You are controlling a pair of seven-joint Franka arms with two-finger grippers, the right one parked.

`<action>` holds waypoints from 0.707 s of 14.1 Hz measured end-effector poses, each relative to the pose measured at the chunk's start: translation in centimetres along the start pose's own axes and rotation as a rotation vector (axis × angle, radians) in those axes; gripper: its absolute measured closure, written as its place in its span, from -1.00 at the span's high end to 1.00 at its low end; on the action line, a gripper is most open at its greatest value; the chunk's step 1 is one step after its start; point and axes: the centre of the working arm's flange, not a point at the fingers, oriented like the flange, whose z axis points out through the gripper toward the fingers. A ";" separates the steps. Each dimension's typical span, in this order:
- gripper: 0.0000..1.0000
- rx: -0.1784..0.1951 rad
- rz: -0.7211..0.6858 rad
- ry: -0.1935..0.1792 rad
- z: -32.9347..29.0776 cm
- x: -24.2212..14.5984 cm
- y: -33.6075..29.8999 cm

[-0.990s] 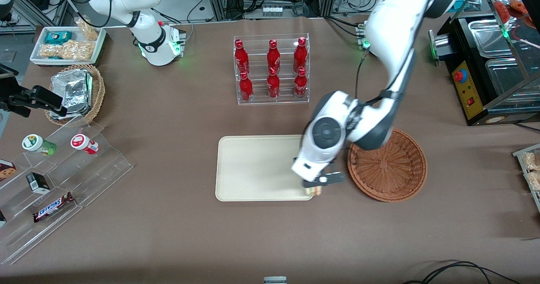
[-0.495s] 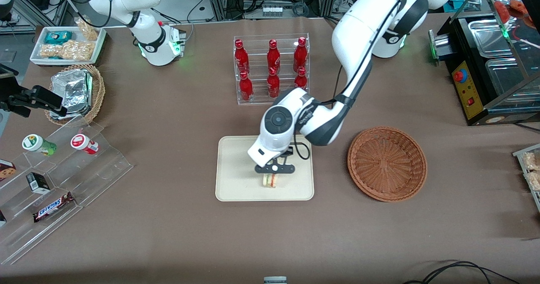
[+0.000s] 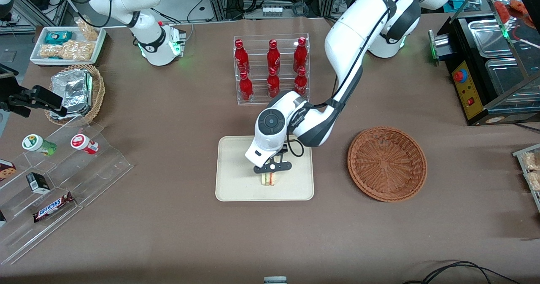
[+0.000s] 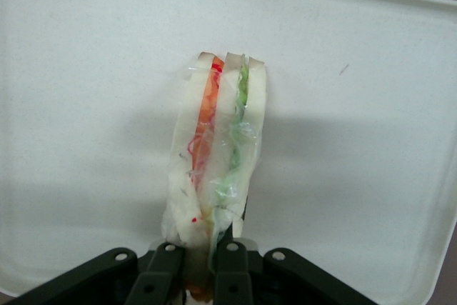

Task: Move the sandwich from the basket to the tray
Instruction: 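Lower the sandwich onto the tray and open the left gripper, then raise the left gripper away from the sandwich on the tray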

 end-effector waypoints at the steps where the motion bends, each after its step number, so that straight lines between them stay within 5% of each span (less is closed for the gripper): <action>1: -0.72 -0.005 -0.008 0.004 -0.1 0.1 0.1; 7: 0.33 -0.037 -0.061 0.030 -2.5 0.4 0.7; 10: 0.92 -0.010 -0.066 0.028 -10.3 0.2 0.1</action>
